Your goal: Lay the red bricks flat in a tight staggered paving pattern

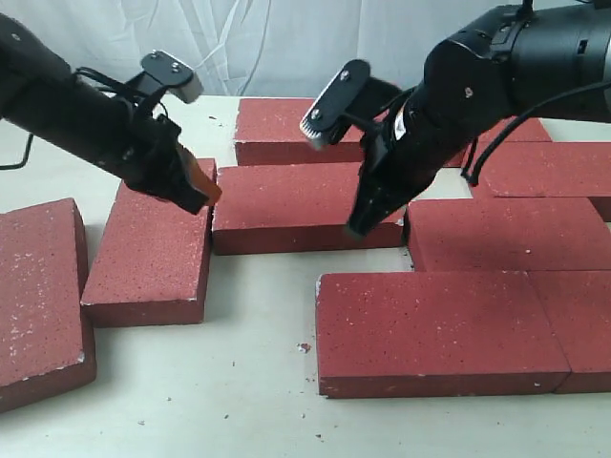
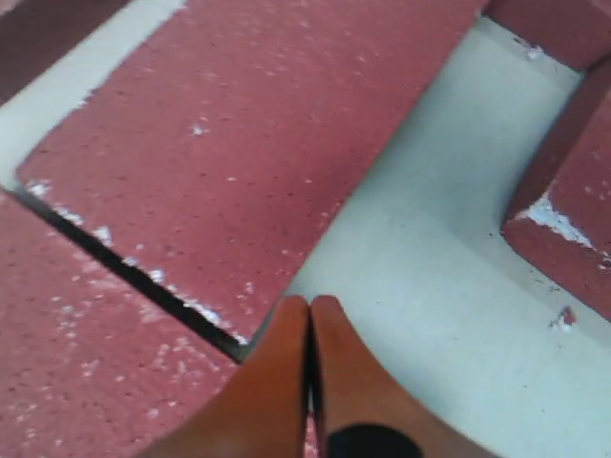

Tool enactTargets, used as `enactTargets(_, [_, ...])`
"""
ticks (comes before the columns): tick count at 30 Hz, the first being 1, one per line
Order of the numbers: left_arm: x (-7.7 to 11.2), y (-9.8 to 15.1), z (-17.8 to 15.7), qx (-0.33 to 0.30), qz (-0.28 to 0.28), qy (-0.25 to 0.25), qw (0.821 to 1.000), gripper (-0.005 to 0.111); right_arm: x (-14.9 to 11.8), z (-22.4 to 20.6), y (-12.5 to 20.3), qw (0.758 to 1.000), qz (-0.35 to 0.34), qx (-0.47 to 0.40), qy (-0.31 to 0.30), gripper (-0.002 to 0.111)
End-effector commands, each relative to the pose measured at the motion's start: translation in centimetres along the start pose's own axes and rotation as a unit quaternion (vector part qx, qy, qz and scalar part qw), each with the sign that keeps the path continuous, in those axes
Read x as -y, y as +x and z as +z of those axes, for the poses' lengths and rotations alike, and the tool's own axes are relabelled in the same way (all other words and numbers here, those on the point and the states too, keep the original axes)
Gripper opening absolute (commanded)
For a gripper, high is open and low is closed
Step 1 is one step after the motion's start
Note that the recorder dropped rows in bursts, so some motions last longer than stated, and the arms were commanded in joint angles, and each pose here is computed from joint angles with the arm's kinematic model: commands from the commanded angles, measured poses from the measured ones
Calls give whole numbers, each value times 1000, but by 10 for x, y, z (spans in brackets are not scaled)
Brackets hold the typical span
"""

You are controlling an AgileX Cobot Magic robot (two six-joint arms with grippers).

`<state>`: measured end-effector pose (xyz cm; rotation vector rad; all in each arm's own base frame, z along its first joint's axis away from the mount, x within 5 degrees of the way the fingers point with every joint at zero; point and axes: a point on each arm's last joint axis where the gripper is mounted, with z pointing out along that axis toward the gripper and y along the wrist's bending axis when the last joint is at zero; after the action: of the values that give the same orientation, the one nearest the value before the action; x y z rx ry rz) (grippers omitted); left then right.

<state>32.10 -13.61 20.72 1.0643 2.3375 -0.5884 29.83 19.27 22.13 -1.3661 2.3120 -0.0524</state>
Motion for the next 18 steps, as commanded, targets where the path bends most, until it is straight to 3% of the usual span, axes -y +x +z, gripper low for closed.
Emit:
enactTargets(1, [13, 1, 19, -30, 32, 21, 999, 0, -18, 12, 1, 992, -80, -5, -95, -1])
enactTargets(7, [22, 1, 41, -66, 48, 65, 995, 0, -14, 41, 4, 993, -84, -15, -85, -1])
enactTargets(10, [18, 4, 51, -81, 46, 67, 993, 0, -11, 51, 6, 993, -82, -18, -81, -1])
enactTargets(15, [10, 0, 64, -73, 29, 58, 995, 0, -4, 67, 8, 995, -73, -7, -63, -1])
enactTargets(18, [3, -1, 69, -60, 27, 28, 997, 0, -1, 74, 7, 996, -75, 4, -50, -1])
